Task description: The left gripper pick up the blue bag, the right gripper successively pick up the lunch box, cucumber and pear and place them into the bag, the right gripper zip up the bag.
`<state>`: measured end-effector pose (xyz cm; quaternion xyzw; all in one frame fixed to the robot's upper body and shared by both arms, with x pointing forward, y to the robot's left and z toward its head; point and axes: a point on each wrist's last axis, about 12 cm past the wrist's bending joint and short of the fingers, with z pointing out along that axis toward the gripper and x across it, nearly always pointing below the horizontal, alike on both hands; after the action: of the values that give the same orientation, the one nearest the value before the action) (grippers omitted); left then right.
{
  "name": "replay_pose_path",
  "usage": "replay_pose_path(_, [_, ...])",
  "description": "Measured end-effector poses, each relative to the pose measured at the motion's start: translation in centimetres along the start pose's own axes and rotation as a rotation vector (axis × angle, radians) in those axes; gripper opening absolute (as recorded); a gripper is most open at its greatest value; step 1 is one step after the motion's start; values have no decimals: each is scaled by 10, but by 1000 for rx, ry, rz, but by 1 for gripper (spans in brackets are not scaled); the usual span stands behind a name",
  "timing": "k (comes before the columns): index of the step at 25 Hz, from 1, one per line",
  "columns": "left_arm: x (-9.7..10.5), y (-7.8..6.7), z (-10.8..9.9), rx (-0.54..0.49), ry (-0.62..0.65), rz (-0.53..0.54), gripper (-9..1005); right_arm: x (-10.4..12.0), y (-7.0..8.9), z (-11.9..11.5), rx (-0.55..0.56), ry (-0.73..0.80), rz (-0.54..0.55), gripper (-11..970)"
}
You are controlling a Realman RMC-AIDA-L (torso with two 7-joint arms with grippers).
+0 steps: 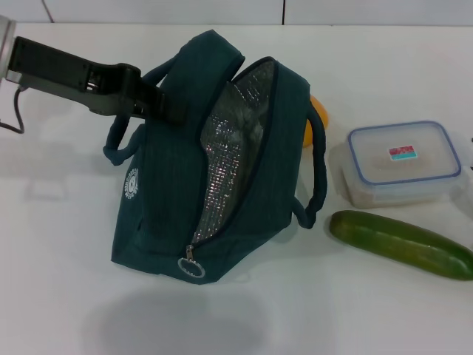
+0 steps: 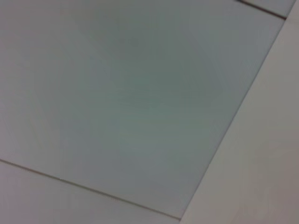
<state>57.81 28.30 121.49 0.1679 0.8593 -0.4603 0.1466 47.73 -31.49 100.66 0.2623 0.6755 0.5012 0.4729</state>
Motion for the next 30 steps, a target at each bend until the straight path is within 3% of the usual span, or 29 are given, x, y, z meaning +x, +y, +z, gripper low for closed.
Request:
replay_pose_path(11, [-1,-1,1,-1,3,11,44,2,9,26,-16,58,-22,787])
replay_pose_path(30, [-1,-1,1,0,5,20,45,-1,14,46,-9,74,-43,736])
